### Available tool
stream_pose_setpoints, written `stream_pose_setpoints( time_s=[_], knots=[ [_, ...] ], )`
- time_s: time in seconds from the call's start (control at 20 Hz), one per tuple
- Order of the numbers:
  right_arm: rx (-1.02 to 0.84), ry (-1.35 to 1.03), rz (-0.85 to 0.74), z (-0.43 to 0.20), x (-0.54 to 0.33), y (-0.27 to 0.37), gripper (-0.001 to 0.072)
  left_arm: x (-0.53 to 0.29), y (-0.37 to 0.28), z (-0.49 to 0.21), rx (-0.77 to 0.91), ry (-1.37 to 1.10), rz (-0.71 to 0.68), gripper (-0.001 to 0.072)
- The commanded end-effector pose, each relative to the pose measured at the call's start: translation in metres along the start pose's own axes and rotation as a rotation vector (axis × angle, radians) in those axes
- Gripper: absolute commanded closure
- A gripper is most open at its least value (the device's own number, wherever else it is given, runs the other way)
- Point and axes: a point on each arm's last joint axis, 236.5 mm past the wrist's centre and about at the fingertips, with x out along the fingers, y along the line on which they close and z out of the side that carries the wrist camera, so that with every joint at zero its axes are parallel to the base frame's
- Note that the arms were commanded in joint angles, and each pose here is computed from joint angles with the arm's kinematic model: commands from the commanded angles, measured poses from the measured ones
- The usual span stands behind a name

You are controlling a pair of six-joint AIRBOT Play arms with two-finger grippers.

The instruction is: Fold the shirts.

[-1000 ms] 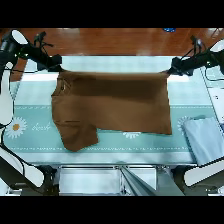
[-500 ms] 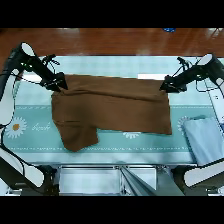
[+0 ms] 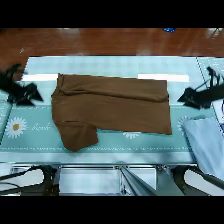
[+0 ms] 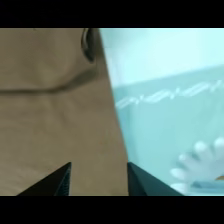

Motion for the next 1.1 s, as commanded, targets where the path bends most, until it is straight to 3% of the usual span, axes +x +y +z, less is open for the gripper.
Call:
stream_pose_setpoints(
  time_s=[0.0, 0.3, 0.7, 0.75, 0.8, 0.95, 1.05],
  knots=[
    [0.057, -0.059, 0.13, -0.062, 0.024, 0.014, 0.0305, 0.034, 0.036, -0.063, -0.202, 0.005, -0.071, 0.0203],
    [0.071, -0.046, 0.168, -0.099, 0.028, 0.019, 0.0305, 0.09, 0.007, -0.084, -0.293, -0.012, -0.32, 0.0203],
    [0.152, -0.144, 0.286, -0.068, 0.009, 0.042, 0.0305, 0.15, -0.028, -0.094, -0.175, 0.059, -0.258, 0.0206],
    [0.164, -0.156, 0.288, -0.062, 0.001, 0.038, 0.0305, 0.155, -0.034, -0.098, -0.127, 0.078, -0.259, 0.0341],
    [0.178, -0.17, 0.263, -0.055, -0.01, 0.025, 0.0305, 0.158, -0.037, -0.101, -0.07, 0.086, -0.257, 0.0692],
    [0.251, -0.041, 0.061, -0.093, -0.015, -0.049, 0.0305, 0.146, -0.038, -0.098, -0.044, 0.097, -0.284, 0.0692],
    [0.332, 0.086, 0.07, -0.135, 0.004, -0.057, 0.0305, 0.138, -0.038, -0.09, -0.041, 0.079, -0.293, 0.0692]
  ],
)
